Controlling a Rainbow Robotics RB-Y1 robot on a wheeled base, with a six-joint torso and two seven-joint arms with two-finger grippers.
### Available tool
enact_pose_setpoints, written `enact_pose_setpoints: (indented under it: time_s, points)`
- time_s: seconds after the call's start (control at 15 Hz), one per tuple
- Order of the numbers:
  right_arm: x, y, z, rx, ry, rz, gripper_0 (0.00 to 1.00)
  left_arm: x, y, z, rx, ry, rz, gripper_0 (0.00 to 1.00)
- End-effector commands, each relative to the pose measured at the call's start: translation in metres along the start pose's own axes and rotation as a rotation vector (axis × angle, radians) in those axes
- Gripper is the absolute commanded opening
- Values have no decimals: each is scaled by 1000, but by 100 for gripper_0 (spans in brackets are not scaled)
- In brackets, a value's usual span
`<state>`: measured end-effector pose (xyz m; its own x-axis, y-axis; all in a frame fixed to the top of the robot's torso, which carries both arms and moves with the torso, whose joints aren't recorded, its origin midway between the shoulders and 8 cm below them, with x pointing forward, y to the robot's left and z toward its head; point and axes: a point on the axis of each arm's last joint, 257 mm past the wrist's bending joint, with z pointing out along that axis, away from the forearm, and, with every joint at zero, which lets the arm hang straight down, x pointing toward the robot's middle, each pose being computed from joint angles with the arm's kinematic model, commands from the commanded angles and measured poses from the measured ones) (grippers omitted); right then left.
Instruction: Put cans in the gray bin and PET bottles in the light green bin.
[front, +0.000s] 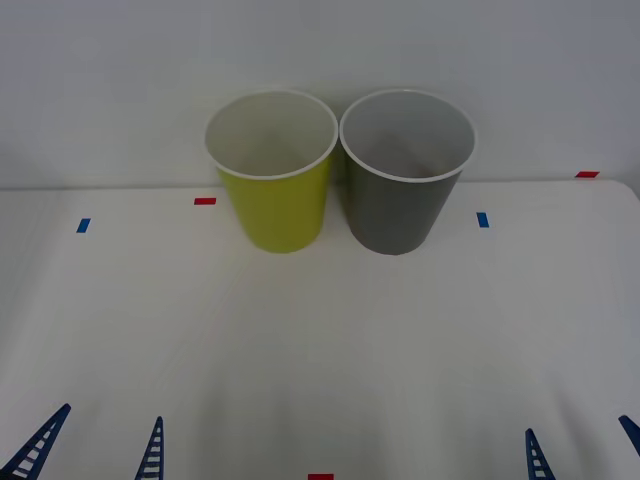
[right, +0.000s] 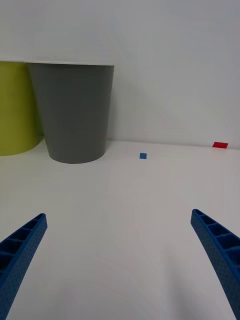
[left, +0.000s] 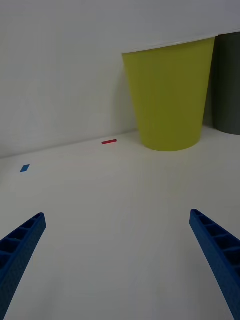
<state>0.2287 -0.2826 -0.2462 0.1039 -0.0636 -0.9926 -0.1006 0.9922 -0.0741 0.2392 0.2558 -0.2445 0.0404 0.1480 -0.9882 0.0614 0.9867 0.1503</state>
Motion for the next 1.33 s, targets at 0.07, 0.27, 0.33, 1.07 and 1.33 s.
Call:
enact_pose_setpoints:
  time_s: [0.07,0.27,0.33,1.07,1.33]
  points:
    - [0,0,0,0,0,0,100,0,0,0,0,0,0,100]
    - [0,0,0,0,0,0,100,0,0,0,0,0,0,100]
    - [0,0,0,0,0,0,100,0,0,0,0,0,0,100]
    - [0,0,0,0,0,0,100,0,0,0,0,0,0,100]
    - [0,0,0,0,0,0,100,0,0,0,0,0,0,100]
